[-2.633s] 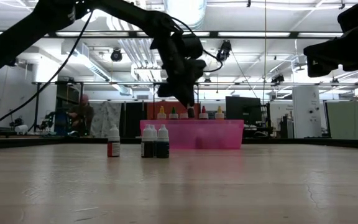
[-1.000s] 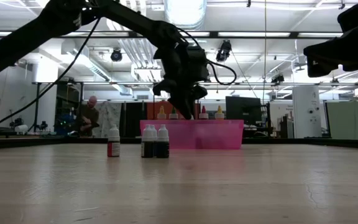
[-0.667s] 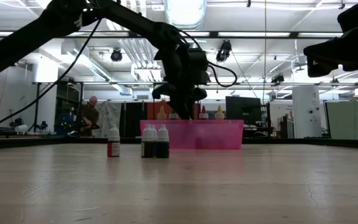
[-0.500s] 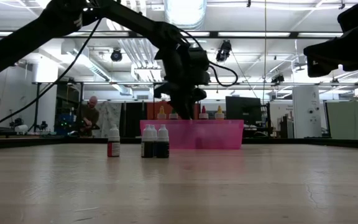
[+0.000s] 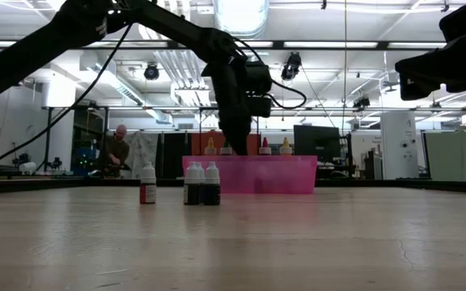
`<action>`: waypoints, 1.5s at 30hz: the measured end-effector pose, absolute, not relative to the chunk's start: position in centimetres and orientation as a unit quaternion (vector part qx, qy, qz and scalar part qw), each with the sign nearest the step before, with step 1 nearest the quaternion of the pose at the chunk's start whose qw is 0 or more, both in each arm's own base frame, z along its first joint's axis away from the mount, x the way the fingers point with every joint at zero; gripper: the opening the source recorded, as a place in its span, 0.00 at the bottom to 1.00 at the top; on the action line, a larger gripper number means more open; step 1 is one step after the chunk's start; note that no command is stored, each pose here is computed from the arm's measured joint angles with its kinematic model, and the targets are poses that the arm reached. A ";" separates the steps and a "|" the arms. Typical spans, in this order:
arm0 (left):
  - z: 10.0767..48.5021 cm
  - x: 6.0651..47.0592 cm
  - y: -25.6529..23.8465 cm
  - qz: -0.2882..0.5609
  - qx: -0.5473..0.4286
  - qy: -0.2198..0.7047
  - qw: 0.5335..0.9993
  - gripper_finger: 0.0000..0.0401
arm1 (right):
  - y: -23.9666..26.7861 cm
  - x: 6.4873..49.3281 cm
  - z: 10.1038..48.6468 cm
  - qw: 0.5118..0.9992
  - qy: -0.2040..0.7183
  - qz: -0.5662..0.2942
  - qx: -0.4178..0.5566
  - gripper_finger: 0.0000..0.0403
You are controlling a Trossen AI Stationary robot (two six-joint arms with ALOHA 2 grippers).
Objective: Pick & Place food coloring
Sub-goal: Put the small blue food coloring bottle into the pink bin
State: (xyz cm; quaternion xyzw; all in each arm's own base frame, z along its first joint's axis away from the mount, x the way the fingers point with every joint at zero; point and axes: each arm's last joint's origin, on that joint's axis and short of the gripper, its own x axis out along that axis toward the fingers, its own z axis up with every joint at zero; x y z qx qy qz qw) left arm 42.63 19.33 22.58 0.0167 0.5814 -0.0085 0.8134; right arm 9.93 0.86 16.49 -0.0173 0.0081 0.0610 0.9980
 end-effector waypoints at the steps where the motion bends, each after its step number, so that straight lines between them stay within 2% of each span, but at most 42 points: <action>1: 22.6 42.7 19.3 -0.007 0.014 0.581 0.813 0.08 | 0.9 9.9 16.5 0.998 0.008 0.061 -0.017 0.02; 10: 22.6 42.6 19.1 0.065 -0.087 0.582 0.806 0.08 | 0.9 9.9 16.5 0.998 0.008 0.061 -0.017 0.02; 17: 23.2 42.3 19.0 0.143 -0.180 0.584 0.779 0.08 | 0.8 9.9 16.5 0.998 0.008 0.061 -0.017 0.02; 24: 23.6 42.4 19.1 0.112 -0.136 0.582 0.794 0.08 | 0.8 9.9 16.5 0.998 0.008 0.061 -0.017 0.02; 31: 23.5 42.4 19.1 0.128 -0.156 0.582 0.788 0.08 | 0.9 9.9 16.5 0.998 0.008 0.061 -0.017 0.02; 35: 23.5 42.3 19.0 0.160 -0.201 0.577 0.775 0.08 | 0.8 9.9 16.5 0.998 0.008 0.061 -0.017 0.02; 42: 23.4 42.1 18.9 0.254 -0.328 0.553 0.723 0.08 | 0.9 9.9 16.5 0.998 0.008 0.061 -0.017 0.02; 45: 23.4 42.2 18.9 0.266 -0.349 0.541 0.717 0.08 | 0.9 9.9 16.5 0.998 0.008 0.061 -0.017 0.02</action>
